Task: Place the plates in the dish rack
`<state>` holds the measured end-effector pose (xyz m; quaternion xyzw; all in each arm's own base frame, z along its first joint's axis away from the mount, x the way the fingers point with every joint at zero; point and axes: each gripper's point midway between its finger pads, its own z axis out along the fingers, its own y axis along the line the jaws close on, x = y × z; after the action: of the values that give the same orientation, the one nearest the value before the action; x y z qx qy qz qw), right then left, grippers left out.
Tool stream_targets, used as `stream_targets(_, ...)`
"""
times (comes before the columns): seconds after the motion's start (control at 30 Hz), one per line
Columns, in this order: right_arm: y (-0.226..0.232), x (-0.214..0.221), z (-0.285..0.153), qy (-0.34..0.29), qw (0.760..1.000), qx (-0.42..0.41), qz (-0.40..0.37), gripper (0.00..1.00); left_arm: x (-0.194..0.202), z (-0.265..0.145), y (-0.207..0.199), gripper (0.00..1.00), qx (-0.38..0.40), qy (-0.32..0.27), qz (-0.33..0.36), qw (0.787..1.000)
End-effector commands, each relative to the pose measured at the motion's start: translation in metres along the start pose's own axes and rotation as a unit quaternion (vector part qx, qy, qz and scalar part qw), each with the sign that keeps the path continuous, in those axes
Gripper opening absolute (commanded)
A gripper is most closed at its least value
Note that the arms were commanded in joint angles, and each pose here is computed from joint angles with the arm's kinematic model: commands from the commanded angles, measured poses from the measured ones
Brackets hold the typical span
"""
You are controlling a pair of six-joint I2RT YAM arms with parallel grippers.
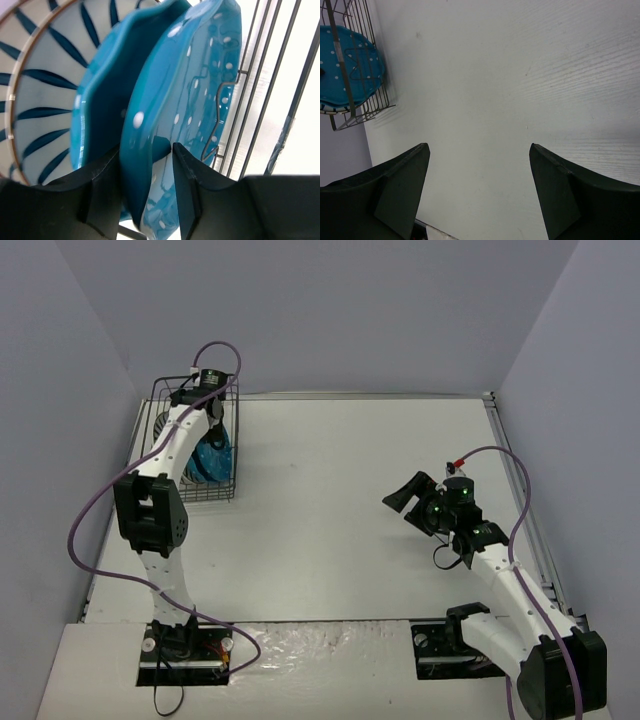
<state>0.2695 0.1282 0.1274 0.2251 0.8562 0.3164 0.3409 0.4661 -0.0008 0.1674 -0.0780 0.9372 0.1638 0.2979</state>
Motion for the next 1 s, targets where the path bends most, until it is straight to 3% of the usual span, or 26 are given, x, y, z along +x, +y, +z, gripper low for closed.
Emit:
stream_targets(0.0, 0.018, -0.011, -0.001, -0.018, 0.999, -0.034, -0.011, 0.78, -0.04, -0.051, 0.032, 0.36, -0.02, -0.067, -0.023, 0.997)
stream_targets(0.7, 0.021, -0.015, -0.003, -0.025, 0.999, -0.038, -0.011, 0.78, -0.072, -0.134, 0.047, 0.37, 0.0, -0.142, -0.019, 0.99)
stream_targets(0.97, 0.026, -0.022, -0.004, -0.036, 0.998, -0.04, -0.024, 0.79, -0.068, -0.185, 0.029, 0.44, 0.087, -0.179, -0.025, 0.98)
